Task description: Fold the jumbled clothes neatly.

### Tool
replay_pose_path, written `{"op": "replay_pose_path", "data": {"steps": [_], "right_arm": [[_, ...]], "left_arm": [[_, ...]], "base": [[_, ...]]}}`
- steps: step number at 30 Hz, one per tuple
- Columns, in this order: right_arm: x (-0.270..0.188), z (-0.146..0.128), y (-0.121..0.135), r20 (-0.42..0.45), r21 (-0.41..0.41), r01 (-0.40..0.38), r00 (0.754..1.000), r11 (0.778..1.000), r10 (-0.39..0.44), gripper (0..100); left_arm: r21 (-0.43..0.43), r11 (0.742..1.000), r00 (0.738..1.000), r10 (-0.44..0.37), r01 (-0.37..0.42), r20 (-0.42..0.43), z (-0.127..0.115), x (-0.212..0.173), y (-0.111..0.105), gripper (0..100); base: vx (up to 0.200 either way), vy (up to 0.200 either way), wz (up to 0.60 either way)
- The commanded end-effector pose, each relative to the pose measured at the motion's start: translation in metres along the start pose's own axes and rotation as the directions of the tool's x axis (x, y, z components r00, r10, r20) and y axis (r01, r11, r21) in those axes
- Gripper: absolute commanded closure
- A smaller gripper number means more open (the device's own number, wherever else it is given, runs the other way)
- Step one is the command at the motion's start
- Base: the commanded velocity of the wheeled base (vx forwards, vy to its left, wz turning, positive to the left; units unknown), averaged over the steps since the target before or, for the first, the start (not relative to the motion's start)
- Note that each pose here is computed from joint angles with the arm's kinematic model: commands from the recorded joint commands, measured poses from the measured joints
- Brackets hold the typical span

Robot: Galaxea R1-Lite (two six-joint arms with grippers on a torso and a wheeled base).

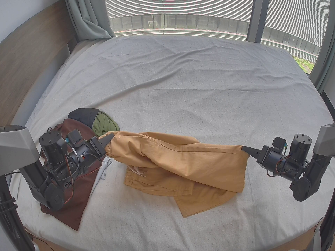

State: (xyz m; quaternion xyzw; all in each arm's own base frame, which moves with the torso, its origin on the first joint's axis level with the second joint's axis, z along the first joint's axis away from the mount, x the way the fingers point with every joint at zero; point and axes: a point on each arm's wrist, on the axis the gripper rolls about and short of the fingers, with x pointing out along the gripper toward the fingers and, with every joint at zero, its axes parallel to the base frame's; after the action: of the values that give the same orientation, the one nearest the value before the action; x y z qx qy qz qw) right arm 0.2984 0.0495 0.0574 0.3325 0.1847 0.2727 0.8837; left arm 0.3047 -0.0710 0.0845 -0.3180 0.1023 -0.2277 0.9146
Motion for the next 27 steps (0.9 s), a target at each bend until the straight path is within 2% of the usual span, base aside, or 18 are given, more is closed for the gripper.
{"op": "replay_pose_path", "data": {"steps": [1,5,10,11,15,27], "right_arm": [[0.007,-0.002,-0.017,-0.004,0.018,0.030,1.000,0.999,-0.030,100],[0.012,-0.012,-0.027,-0.037,0.040,0.053,0.998,0.998,-0.051,100],[0.013,-0.016,-0.026,-0.055,0.043,0.047,0.997,0.998,-0.044,100],[0.013,-0.017,-0.026,-0.058,0.044,0.045,0.997,0.998,-0.043,0],[0.017,-0.025,-0.019,-0.089,0.040,0.027,0.996,0.999,-0.023,0],[0.023,-0.031,-0.010,-0.108,0.030,-0.002,0.994,1.000,0.005,0]], "left_arm": [[-0.011,1.000,0.999,0.025,-0.025,-0.033,-0.010,0.003,0.008,100],[-0.013,0.999,0.999,0.031,-0.032,-0.041,-0.012,0.005,0.011,100],[-0.011,1.000,0.999,0.026,-0.026,-0.036,-0.011,0.005,0.010,100],[-0.012,1.000,0.999,0.027,-0.027,-0.037,-0.011,0.005,0.010,100],[-0.010,1.000,0.999,0.022,-0.022,-0.034,-0.011,0.005,0.009,100],[-0.009,1.000,0.999,0.019,-0.019,-0.030,-0.009,0.004,0.008,100]], "base": [[0.000,0.000,0.00],[0.000,0.000,0.00],[0.000,0.000,0.00],[0.000,0.000,0.00],[0.000,0.000,0.00],[0.000,0.000,0.00]]}}
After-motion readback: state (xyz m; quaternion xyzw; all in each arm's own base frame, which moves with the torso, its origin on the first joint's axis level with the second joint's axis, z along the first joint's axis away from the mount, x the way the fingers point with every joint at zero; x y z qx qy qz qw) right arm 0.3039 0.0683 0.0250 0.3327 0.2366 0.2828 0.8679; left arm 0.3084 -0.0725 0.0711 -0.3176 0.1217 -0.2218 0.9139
